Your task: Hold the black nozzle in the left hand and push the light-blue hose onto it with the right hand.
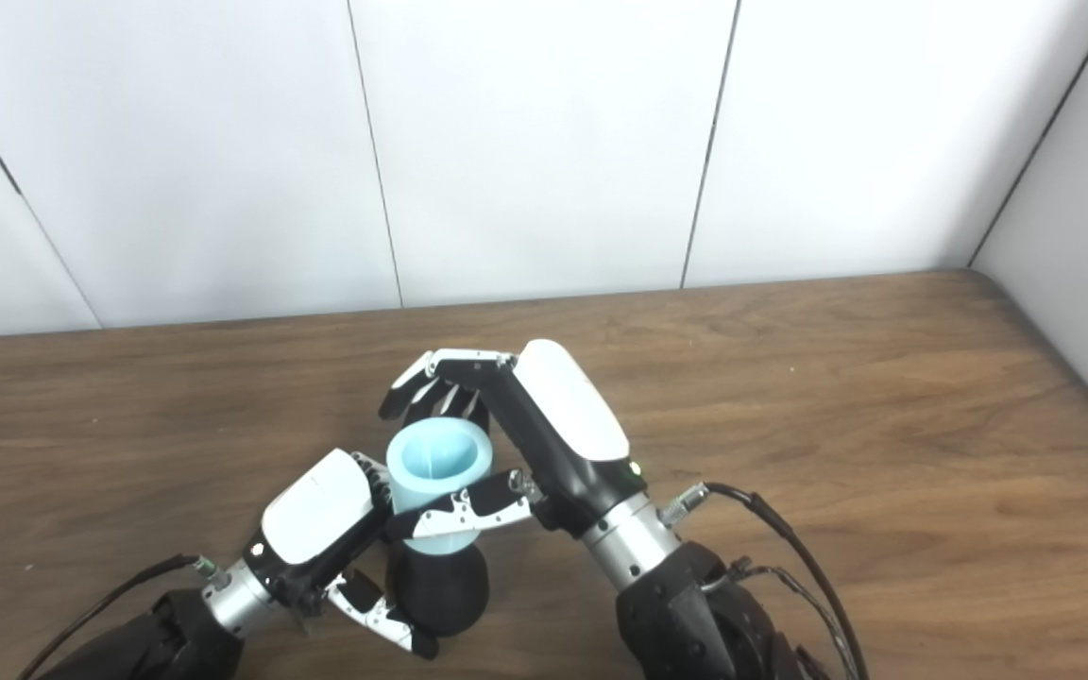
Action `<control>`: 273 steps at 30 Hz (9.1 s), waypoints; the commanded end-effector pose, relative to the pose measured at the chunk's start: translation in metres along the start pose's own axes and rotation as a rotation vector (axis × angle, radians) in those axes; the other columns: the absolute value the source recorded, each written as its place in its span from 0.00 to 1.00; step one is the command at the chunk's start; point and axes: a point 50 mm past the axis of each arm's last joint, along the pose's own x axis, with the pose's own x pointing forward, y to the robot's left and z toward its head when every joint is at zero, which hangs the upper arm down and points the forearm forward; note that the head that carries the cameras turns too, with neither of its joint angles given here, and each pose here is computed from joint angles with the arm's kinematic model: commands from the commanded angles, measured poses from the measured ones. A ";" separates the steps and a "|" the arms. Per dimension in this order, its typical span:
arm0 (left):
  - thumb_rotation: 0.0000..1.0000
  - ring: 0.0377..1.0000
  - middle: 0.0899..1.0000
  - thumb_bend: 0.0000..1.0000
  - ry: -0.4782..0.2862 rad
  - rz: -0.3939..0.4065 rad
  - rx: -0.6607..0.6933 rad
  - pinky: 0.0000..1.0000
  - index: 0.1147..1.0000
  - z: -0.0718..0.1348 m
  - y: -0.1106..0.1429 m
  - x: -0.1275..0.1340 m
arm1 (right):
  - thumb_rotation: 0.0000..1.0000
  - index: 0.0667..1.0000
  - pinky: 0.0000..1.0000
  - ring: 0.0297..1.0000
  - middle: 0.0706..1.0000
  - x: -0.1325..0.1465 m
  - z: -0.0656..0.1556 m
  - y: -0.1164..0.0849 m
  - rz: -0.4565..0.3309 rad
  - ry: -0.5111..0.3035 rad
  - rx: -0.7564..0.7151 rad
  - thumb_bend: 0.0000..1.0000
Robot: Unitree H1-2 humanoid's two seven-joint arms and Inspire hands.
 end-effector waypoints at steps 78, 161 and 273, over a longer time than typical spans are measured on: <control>0.00 0.17 0.42 0.52 0.051 -0.085 -0.168 0.15 0.41 0.041 -0.068 -0.034 | 0.00 0.50 0.26 0.36 0.47 -0.007 -0.024 0.033 0.041 -0.166 -0.214 0.51; 0.00 0.16 0.42 0.52 0.047 -0.103 -0.161 0.14 0.41 0.042 -0.070 -0.026 | 0.00 0.44 0.13 0.39 0.47 0.010 0.010 0.017 0.346 -0.063 -0.393 0.52; 0.00 0.15 0.42 0.53 0.066 -0.103 -0.135 0.12 0.41 0.035 -0.069 -0.016 | 0.79 0.95 1.00 1.00 0.99 -0.092 0.007 -0.032 0.204 -0.102 -0.551 0.91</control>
